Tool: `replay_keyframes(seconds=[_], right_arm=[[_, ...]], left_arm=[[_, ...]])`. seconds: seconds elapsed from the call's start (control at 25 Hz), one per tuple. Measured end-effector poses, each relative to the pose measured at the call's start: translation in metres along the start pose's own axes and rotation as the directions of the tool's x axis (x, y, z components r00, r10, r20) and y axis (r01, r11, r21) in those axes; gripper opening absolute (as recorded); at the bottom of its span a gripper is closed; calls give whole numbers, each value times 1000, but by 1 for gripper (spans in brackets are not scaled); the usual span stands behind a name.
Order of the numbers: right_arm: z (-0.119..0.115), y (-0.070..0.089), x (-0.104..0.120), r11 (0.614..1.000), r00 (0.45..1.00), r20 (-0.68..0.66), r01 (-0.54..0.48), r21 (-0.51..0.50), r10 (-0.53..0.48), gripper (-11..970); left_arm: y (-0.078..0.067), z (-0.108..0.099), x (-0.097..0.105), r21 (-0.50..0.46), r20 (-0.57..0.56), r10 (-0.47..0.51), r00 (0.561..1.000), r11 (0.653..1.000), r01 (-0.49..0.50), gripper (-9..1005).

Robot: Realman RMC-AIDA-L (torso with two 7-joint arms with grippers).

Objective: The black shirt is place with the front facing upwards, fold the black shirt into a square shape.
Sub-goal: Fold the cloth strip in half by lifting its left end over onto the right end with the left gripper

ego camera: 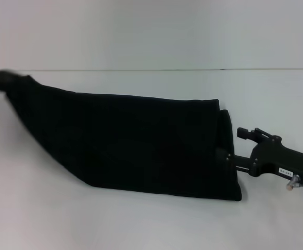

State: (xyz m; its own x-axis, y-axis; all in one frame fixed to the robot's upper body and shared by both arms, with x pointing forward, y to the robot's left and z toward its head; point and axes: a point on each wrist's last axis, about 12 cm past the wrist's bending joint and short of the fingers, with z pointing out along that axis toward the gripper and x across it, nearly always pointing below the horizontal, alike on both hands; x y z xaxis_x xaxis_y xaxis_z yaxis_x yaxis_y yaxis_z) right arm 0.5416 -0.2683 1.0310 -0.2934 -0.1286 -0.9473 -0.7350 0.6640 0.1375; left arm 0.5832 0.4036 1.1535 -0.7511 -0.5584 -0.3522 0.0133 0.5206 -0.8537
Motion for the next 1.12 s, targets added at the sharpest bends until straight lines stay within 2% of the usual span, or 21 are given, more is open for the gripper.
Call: replay_keyframes(seconds=[0.16,0.24,0.32,0.48,0.56,0.64,0.72,0.84,0.92,1.04,1.12], right_arm=[[-6,0,7,1000,1000,-6,-19,19,19,945],[-8,1,10,999,1000,-8,-30,30,30,945],[-10,1,12,999,999,-8,-38,37,38,945],[-13,2,17,998,999,-14,-49,48,50,945],[-14,2,19,997,998,-18,-57,54,58,945],[-14,3,20,996,998,-22,-62,57,63,944],[-13,2,21,996,998,-24,-61,60,63,944],[-11,2,21,996,997,-32,-62,67,65,944],[-8,2,21,995,997,-40,-66,73,69,944],[-3,0,20,995,996,-54,-64,82,69,944],[3,1,18,995,996,-63,-60,75,64,944]], left_arm=[[-47,45,-3,122,-96,88,991,990,-76,11],[-68,66,0,167,-141,133,981,980,-109,11],[-96,93,6,225,-193,193,962,963,-148,11],[-140,138,31,308,-296,296,908,929,-203,10],[-152,155,50,341,-345,326,880,917,-207,10],[-156,165,66,360,-375,337,864,911,-199,10],[-151,174,88,371,-407,331,851,912,-177,10],[-132,183,122,372,-455,292,841,921,-119,10],[-116,187,145,385,-485,245,840,922,-46,10],[-102,185,158,392,-491,200,848,920,10,10],[-98,183,158,386,-482,194,854,922,8,10]])
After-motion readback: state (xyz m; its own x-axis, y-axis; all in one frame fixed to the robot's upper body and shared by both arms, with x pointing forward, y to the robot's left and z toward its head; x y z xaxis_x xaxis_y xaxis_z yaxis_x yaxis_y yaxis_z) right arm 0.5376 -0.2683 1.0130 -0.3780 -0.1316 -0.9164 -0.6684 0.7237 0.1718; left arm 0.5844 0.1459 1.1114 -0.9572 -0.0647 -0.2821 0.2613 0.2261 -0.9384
